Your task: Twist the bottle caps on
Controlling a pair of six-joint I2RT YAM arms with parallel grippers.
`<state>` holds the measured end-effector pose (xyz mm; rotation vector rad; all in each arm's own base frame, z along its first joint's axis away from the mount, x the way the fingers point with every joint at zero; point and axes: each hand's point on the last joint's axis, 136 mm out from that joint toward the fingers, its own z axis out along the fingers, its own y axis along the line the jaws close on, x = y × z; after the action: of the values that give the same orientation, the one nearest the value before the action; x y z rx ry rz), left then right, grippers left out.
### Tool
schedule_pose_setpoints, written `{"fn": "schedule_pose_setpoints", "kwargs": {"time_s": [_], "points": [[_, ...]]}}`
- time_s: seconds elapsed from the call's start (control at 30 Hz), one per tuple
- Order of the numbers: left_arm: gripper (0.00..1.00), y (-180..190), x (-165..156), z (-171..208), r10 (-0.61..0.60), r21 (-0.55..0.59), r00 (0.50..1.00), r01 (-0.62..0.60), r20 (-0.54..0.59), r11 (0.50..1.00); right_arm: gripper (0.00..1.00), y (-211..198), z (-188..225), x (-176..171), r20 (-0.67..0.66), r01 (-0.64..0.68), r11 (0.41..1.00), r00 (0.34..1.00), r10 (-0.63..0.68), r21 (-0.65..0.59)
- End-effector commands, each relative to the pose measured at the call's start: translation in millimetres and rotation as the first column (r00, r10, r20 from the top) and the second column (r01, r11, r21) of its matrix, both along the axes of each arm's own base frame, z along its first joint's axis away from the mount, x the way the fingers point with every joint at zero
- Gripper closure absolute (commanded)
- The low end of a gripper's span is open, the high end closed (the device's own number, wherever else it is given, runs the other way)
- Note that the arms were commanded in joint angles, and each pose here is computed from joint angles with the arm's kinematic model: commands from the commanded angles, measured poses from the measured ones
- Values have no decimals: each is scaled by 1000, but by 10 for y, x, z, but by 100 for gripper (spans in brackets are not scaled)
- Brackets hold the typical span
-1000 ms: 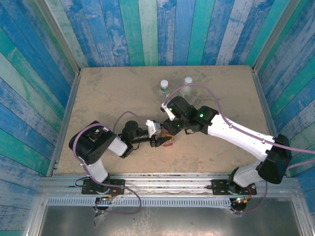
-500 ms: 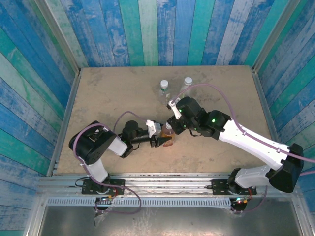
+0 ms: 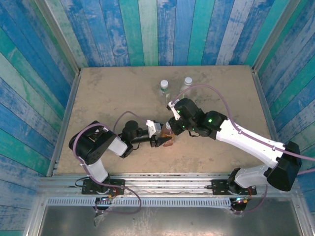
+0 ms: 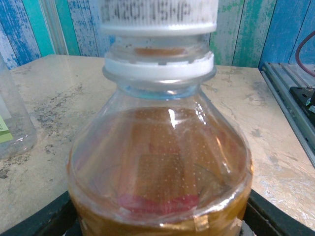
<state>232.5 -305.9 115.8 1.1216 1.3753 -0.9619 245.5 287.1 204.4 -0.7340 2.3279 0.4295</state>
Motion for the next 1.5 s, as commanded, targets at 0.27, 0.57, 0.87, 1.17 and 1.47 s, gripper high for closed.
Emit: {"fn": "schedule_pose_setpoints", "kwargs": {"time_s": [0.27, 0.57, 0.87, 1.17, 1.47], "points": [[34, 11, -72, -192, -16, 61, 998, 20, -63, 998, 84, -254, -571, -245, -168, 39, 995, 984, -54, -89], [34, 9, -69, -204, -16, 64, 998, 20, -65, 998, 88, -358, -844, -358, -219, 63, 992, 972, -85, -106], [34, 9, -71, -215, -17, 66, 998, 21, -65, 998, 89, -462, -1043, -469, -259, 94, 990, 958, -119, -106], [34, 10, -67, -222, -16, 71, 998, 20, -61, 997, 87, -192, -549, -305, -193, 44, 999, 980, -45, -9], [34, 15, -74, -236, -16, 76, 998, 21, -64, 997, 87, 9, 22, -48, -121, 2, 993, 993, 12, 116]]}}
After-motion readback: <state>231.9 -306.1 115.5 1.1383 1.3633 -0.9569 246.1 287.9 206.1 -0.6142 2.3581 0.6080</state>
